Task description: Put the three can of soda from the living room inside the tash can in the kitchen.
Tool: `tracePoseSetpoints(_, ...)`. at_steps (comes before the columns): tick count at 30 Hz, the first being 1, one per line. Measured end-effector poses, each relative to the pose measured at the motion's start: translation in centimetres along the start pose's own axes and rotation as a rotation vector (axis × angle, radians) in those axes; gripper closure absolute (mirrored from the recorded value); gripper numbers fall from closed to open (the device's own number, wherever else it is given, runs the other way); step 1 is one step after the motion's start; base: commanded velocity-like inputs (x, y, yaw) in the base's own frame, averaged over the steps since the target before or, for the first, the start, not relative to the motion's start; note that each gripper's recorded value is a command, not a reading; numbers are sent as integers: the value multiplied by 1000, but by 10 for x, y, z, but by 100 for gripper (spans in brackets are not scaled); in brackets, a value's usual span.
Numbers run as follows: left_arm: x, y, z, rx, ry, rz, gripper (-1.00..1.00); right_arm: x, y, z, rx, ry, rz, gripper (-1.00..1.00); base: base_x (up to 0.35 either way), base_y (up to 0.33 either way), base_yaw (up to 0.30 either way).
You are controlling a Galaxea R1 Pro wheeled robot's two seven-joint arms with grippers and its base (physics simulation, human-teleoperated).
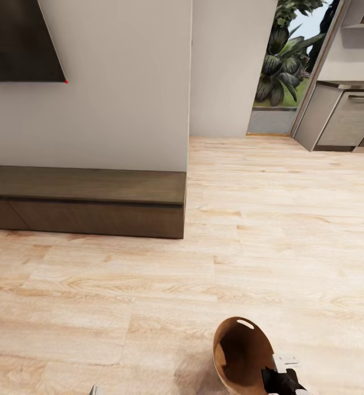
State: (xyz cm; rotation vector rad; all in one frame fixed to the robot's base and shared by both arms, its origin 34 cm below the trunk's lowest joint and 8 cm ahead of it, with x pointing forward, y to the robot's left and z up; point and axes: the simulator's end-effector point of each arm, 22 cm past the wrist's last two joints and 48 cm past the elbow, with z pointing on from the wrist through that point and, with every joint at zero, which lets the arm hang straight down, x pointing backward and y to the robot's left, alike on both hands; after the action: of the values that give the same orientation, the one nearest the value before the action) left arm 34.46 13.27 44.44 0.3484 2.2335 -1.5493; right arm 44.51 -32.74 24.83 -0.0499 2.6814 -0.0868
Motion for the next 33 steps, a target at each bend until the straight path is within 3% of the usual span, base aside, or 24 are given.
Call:
tracePoseSetpoints(3, 0, 0, 0, 0, 0, 0, -100, -55, -4, -1, 7, -88, 6, 100, 0, 0, 0)
tracePoseSetpoints(4, 0, 0, 0, 0, 0, 0, -100, -60, -4, -1, 7, -87, 5, 100, 0, 0, 0)
tracePoseSetpoints(7, 0, 0, 0, 0, 0, 0, -100, -52, -4, -3, 8, 31, 4, 100, 0, 0, 0)
tracePoseSetpoints(9, 0, 0, 0, 0, 0, 0, -100, -66, -5, -6, 10, 31, 2, 100, 0, 0, 0)
tracePoseSetpoints(12, 0, 0, 0, 0, 0, 0, -100, -122, -5, -23, 10, -6, 1, 100, 0, 0, 0)
tracePoseSetpoints(18, 0, 0, 0, 0, 0, 0, -100, -169, -9, -63, 20, 60, 17, 100, 0, 0, 0)
tracePoseSetpoints(20, 0, 0, 0, 0, 0, 0, -100, -176, -19, -77, 32, 88, 55, 100, 0, 0, 0)
tracePoseSetpoints(22, 0, 0, 0, 0, 0, 0, -100, -180, -29, -84, 57, 96, 55, 100, 0, 0, 0)
tracePoseSetpoints(26, 0, 0, 0, 0, 0, 0, -100, -175, -27, -90, 43, 136, 84, 100, 0, 0, 0)
tracePoseSetpoints(33, 0, 0, 0, -1, 0, -1, -100, -171, -30, -91, 52, 154, 82, 100, 0, 0, 0)
